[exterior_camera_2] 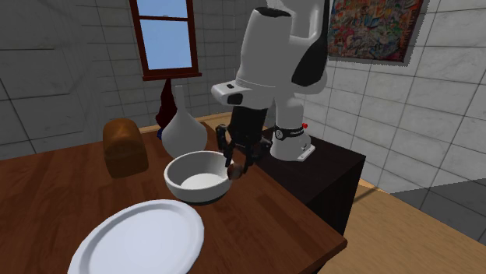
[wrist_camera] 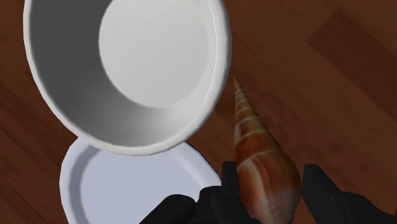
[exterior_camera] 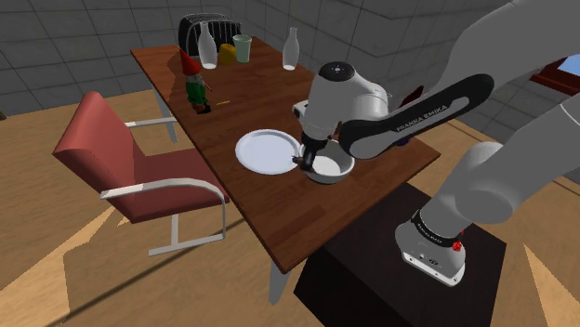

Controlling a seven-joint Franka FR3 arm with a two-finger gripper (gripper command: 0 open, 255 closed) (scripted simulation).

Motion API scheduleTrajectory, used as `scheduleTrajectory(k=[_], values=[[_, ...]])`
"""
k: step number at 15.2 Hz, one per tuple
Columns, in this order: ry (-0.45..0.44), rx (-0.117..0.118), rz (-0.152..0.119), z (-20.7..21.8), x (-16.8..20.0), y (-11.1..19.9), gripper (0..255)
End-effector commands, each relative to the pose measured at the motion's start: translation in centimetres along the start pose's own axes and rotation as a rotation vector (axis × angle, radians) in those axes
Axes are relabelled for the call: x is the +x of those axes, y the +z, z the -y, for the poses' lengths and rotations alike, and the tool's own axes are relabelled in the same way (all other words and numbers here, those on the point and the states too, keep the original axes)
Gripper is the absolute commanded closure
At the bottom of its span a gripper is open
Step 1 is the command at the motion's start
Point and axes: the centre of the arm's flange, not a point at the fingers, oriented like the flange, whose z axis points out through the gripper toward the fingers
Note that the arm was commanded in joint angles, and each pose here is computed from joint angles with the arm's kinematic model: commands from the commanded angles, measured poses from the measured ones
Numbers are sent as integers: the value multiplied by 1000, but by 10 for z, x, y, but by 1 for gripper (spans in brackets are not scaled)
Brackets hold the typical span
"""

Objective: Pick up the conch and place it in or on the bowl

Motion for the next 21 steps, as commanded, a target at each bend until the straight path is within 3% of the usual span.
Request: scheduleTrajectory(k=[1,13,21], values=[[0,0,0,-2,0,-6,255],[0,0,0,-148,-76,21,255],[0,0,0,-140,-78,62,255]])
